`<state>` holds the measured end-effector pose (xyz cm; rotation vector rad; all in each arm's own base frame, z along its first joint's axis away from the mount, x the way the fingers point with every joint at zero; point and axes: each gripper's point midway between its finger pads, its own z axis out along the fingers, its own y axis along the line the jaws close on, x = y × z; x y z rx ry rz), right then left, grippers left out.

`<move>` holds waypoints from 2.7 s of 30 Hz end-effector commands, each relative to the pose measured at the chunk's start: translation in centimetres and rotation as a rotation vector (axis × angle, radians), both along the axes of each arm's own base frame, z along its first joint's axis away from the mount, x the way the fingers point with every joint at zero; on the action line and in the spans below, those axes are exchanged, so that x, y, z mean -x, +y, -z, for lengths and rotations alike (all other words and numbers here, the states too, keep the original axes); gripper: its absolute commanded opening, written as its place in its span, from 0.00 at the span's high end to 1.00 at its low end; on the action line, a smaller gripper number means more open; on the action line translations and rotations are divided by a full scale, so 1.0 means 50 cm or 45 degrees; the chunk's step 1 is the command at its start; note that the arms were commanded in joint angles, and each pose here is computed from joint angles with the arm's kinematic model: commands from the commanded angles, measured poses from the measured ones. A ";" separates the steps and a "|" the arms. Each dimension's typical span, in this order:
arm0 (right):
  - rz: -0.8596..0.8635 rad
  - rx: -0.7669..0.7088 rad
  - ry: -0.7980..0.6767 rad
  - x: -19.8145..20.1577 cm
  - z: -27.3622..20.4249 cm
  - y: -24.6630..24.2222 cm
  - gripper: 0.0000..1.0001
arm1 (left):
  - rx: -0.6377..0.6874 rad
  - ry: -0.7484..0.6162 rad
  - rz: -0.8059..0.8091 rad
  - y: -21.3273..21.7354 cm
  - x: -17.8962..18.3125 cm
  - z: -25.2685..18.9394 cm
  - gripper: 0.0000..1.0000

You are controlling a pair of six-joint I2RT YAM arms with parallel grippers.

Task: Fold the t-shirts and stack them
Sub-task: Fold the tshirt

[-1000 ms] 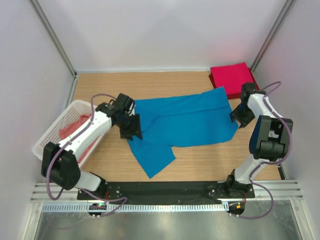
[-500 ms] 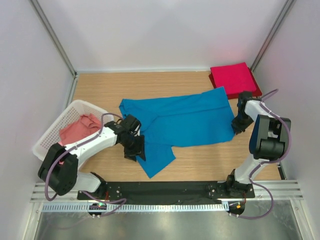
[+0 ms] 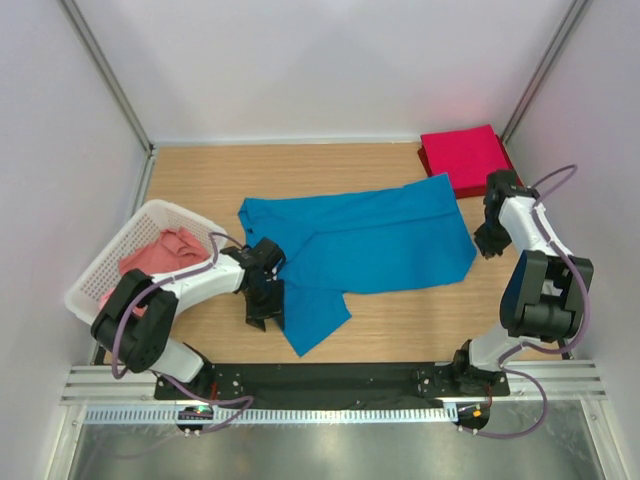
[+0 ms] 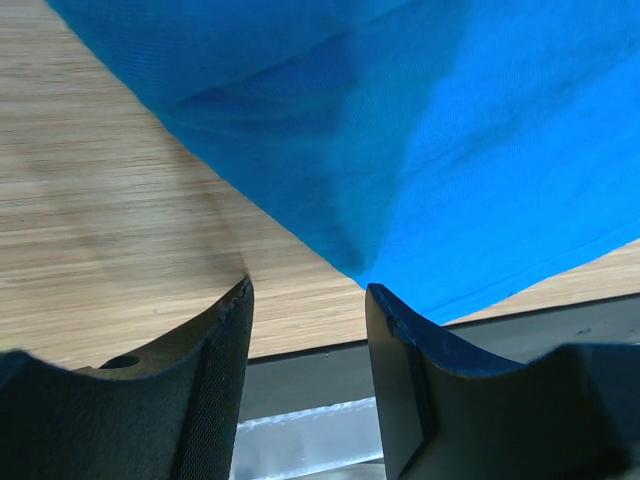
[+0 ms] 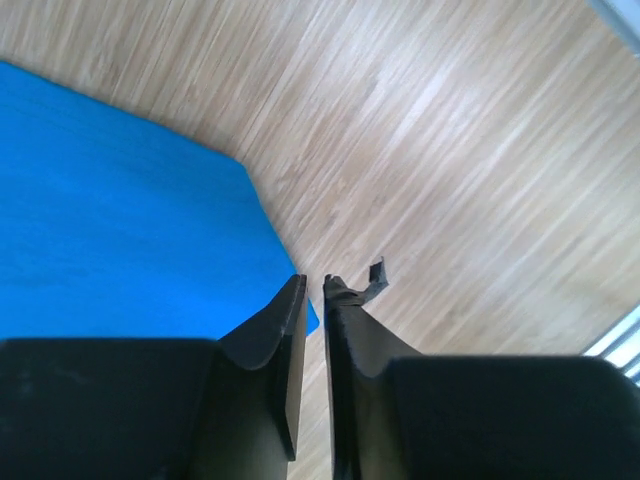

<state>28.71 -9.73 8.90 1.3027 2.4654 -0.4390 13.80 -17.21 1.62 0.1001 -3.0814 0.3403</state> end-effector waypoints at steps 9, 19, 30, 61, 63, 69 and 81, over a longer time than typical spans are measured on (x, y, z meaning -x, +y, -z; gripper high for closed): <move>0.074 -0.265 -0.069 -0.018 0.143 0.057 0.72 | -0.047 -0.047 -0.067 -0.004 -0.031 0.005 0.50; -0.153 -0.510 -0.569 -0.156 0.071 0.145 0.63 | -0.060 -0.058 -0.063 0.002 -0.030 -0.002 0.50; -0.334 -0.535 -0.655 -0.196 0.009 0.169 0.53 | -0.062 -0.056 -0.057 -0.004 -0.039 -0.003 0.51; -0.273 -0.435 -0.380 -0.199 0.118 0.191 0.56 | -0.102 -0.016 -0.077 -0.001 -0.038 0.023 0.51; -0.253 -0.396 -0.357 -0.197 0.123 0.178 0.59 | -0.109 -0.009 -0.079 0.001 -0.035 0.028 0.51; -0.258 -0.332 -0.337 -0.192 0.080 0.161 0.95 | -0.088 -0.021 -0.069 -0.009 -0.045 -0.007 0.53; -0.255 -0.097 -0.074 -0.048 -0.012 0.087 0.99 | 0.025 -0.143 -0.049 -0.060 -0.085 -0.098 0.51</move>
